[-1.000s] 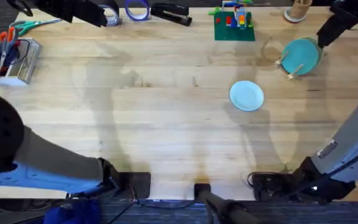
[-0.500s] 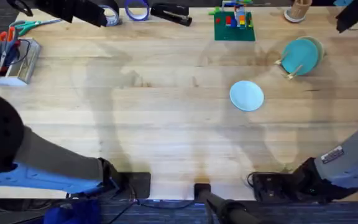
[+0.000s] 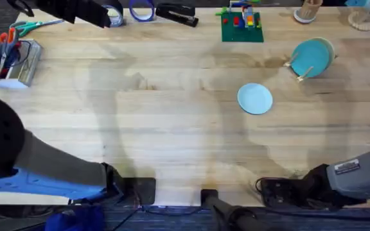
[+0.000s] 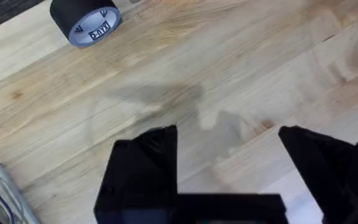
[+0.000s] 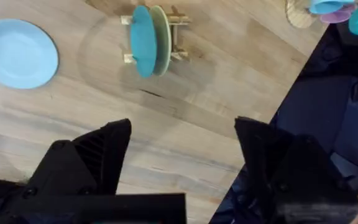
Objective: Pick up the plates from the table one by one and place each into a slot on the dish rack.
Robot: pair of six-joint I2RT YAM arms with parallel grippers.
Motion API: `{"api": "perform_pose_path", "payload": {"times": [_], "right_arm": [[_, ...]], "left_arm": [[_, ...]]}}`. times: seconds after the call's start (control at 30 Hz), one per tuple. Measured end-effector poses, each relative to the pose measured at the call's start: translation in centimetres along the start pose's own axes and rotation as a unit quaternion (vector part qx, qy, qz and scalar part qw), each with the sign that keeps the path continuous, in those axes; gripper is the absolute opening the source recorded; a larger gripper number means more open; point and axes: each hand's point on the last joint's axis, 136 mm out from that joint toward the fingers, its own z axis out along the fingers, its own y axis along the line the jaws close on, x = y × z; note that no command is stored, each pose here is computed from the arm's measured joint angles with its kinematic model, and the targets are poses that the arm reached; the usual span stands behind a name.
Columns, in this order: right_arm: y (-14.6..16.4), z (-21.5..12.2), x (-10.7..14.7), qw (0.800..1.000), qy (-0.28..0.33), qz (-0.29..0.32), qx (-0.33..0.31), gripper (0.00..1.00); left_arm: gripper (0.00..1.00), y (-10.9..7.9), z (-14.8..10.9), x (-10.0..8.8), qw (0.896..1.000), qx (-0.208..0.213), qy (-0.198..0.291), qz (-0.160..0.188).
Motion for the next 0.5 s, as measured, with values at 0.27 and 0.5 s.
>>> {"api": "perform_pose_path", "payload": {"times": [0.27,0.5], "right_arm": [[0.2,-0.2,-0.8,1.0,-0.01,-0.006,0.004,0.996],[0.2,-0.4,-3.4,0.998,-0.047,0.025,0.022,0.995]], "left_arm": [[0.992,0.0,0.0,0.0,1.0,0.0,0.0,0.0],[0.994,0.0,0.0,0.0,1.0,0.0,0.0,0.0]]}}
